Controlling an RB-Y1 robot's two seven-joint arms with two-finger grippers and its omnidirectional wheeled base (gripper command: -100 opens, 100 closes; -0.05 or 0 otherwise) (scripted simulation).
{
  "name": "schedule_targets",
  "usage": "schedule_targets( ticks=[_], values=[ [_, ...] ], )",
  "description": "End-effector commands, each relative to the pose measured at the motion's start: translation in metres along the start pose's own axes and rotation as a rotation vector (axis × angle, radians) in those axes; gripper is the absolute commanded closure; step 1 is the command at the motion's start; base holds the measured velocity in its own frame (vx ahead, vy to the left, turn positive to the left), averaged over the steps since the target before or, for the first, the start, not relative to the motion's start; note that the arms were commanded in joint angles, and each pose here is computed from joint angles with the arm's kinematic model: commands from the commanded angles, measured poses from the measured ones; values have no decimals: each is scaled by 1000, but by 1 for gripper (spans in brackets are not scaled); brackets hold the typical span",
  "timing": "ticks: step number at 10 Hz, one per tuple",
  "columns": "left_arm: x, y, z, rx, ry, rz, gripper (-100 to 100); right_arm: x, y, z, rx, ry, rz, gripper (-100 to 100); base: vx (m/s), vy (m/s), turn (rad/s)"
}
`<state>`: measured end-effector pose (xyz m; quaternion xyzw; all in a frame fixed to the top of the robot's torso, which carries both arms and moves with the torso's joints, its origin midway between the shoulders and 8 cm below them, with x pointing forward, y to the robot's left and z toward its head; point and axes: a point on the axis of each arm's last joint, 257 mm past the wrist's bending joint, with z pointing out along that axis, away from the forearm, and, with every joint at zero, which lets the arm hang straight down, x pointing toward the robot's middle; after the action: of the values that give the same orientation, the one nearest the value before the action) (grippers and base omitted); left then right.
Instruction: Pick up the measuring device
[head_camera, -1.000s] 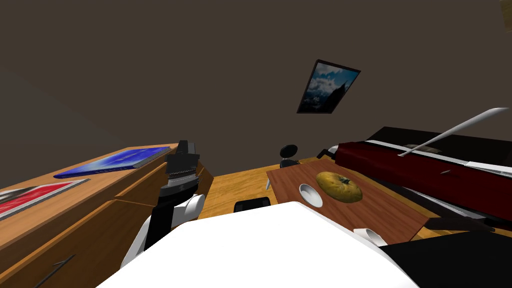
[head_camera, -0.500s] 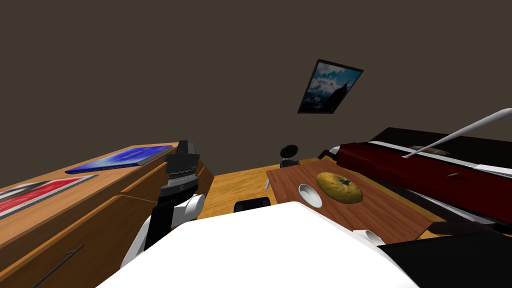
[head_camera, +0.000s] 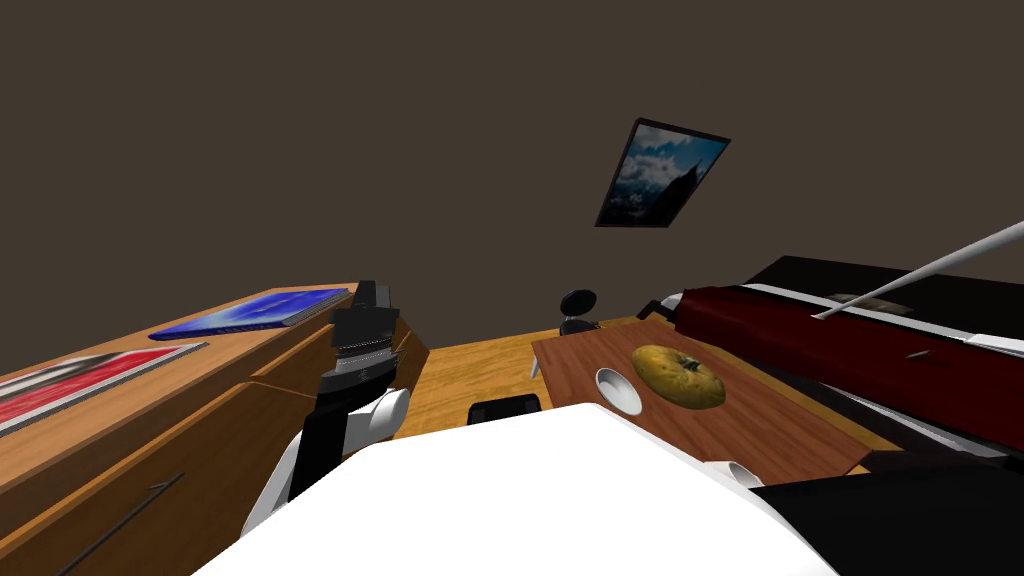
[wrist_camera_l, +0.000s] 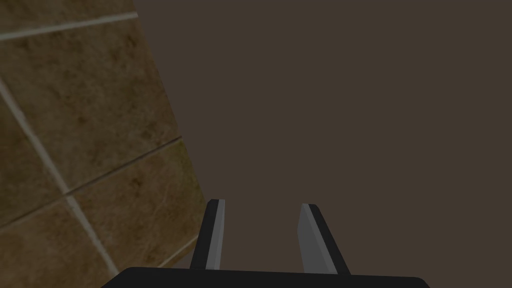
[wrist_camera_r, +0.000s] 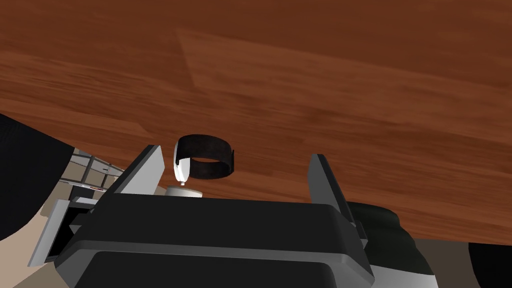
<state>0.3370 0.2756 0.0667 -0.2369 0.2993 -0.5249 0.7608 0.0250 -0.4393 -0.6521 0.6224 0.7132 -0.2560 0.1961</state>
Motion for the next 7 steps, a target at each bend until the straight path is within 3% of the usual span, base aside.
schedule_targets(
  ticks=[1, 7],
  values=[
    [0, 0, 0, 0, 0, 0, 0, 6, 2, -3, -8, 6, -21, -100, -19, -22, -1],
    [0, 0, 0, 0, 0, 0, 0, 0, -5, -5, 30, -31, -4, -100, -24, -30, 32]
  ],
)
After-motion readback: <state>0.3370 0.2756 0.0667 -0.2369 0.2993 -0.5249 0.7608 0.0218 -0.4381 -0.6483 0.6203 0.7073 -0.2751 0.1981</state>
